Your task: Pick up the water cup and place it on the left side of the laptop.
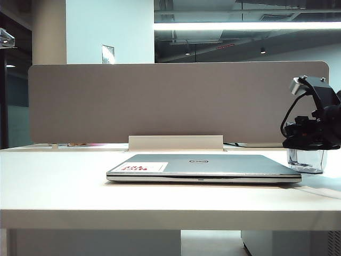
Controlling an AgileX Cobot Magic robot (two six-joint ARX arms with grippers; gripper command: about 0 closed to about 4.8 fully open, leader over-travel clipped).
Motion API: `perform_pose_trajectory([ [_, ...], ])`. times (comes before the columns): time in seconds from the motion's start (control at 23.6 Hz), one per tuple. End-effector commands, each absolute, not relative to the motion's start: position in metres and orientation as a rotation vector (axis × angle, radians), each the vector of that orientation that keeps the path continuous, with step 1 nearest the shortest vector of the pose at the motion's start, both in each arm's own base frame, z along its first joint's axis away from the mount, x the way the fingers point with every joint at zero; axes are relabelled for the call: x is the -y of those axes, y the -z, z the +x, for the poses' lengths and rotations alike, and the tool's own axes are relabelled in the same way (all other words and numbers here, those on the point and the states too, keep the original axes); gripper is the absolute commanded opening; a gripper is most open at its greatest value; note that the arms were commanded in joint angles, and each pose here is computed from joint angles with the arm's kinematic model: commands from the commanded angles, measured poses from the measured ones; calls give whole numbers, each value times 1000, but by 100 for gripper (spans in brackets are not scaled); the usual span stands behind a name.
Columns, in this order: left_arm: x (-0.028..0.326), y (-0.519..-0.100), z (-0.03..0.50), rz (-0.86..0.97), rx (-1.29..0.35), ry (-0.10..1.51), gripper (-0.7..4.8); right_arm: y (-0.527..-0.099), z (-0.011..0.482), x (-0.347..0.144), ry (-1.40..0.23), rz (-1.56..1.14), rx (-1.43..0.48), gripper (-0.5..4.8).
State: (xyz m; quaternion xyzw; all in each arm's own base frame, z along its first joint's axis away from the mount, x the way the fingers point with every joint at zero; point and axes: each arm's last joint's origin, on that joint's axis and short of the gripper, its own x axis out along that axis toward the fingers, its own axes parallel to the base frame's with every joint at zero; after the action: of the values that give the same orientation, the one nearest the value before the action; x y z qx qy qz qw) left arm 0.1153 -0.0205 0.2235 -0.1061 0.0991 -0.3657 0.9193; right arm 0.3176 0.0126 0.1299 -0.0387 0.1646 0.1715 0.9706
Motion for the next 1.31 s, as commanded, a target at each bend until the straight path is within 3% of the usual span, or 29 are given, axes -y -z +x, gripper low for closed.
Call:
perform_pose_trajectory([
  [0.04,21,-225,115,-211,-201,753,-6,-134,319,-13,-346,-84,-296,36],
  [0.21,21,-224,115,-216,-215,750,-6,-134,319,-13,-346,-84,-296,-3],
  [0.89,18,-220,116,-177,-229,632,-6,-168,309,-46,-438,-158,-209,-3],
  [1.31,17,-220,117,-156,-222,587,-6,-203,307,-111,-586,-194,-303,-3],
])
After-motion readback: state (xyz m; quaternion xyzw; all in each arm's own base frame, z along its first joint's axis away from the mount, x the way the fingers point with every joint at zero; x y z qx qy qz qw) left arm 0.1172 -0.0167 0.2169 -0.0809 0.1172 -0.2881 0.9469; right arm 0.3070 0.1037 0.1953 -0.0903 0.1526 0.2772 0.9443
